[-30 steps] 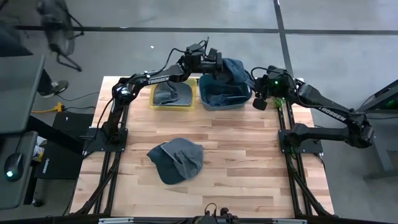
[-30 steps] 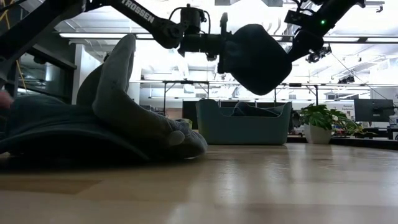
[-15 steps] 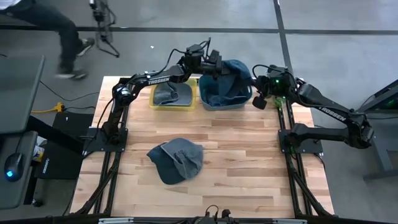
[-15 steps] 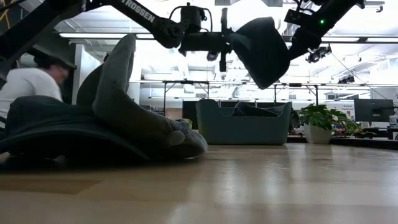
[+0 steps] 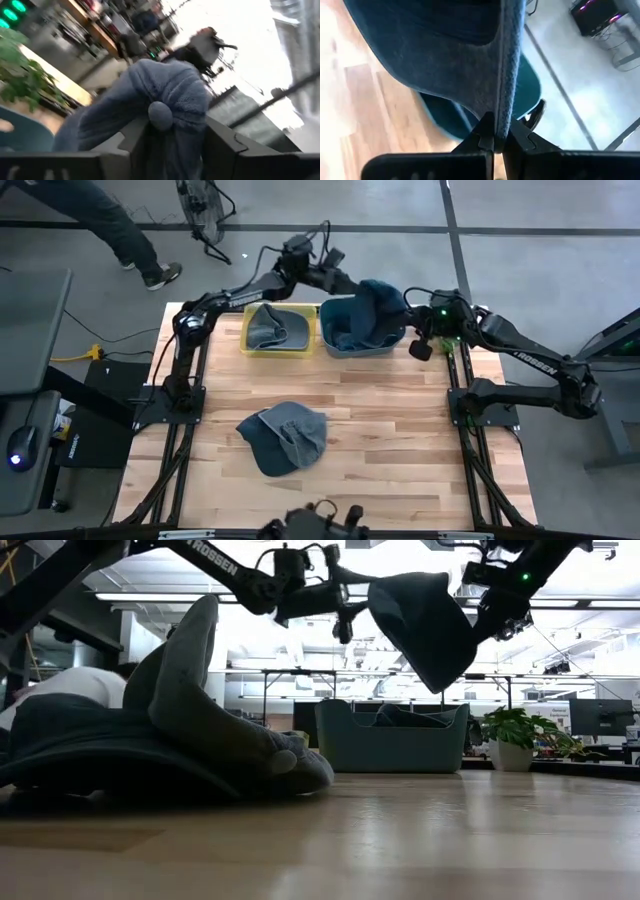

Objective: Pick & Place hat
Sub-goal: Put the right blue cap into the blue bin

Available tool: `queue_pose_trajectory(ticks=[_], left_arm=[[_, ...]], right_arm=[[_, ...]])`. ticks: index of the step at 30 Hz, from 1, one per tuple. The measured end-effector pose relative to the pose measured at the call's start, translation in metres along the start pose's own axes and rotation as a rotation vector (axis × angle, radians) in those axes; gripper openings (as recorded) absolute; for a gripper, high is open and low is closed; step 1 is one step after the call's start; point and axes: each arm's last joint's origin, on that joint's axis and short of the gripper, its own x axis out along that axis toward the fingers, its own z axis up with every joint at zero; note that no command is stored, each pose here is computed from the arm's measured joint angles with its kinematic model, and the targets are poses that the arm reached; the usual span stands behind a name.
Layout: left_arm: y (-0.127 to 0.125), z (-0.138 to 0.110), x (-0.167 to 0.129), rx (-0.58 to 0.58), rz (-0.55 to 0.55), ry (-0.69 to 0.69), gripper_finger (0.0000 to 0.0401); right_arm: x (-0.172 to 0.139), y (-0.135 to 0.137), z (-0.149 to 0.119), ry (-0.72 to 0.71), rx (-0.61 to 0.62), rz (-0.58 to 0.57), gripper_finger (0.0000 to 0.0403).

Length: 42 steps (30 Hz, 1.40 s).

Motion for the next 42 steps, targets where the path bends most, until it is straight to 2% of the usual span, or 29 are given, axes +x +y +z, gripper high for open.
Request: queue_pose_trajectory(ticks=[4,9,14,19,26,30,35,42], left_arm=[[-0.010,0.011,-0.019,0.003,-0.069,0.085,0.0166],[-0.044,0.026,-0.037,0.101,-0.112,0.082,0.0167],[-0.077,0.029,-0.044,0.195,-0.157,0.101,0.0167],[-0.115,0.026,-0.045,0.303,-0.237,0.152,0.0167],[-0.138,0.014,-0.032,0.356,-0.321,0.217,0.0167],[-0.141,0.006,-0.023,0.340,-0.366,0.281,0.0167],[-0.147,-0.002,-0.013,0.356,-0.412,0.321,0.0167],[-0.151,-0.008,-0.006,0.387,-0.440,0.333,0.0167]], right_arm=[[-0.004,-0.003,0.003,0.037,0.001,0.062,0.0005],[-0.005,-0.020,0.023,0.113,0.004,0.120,0.0005],[0.004,-0.042,0.052,0.193,-0.030,0.228,0.0005],[0.023,-0.066,0.077,0.328,-0.026,0.365,0.0005],[0.065,-0.099,0.104,0.438,-0.025,0.441,0.0005],[0.092,-0.110,0.107,0.508,-0.043,0.487,0.0005],[0.129,-0.114,0.097,0.581,-0.032,0.505,0.0005],[0.163,-0.112,0.082,0.739,-0.073,0.453,0.0005]])
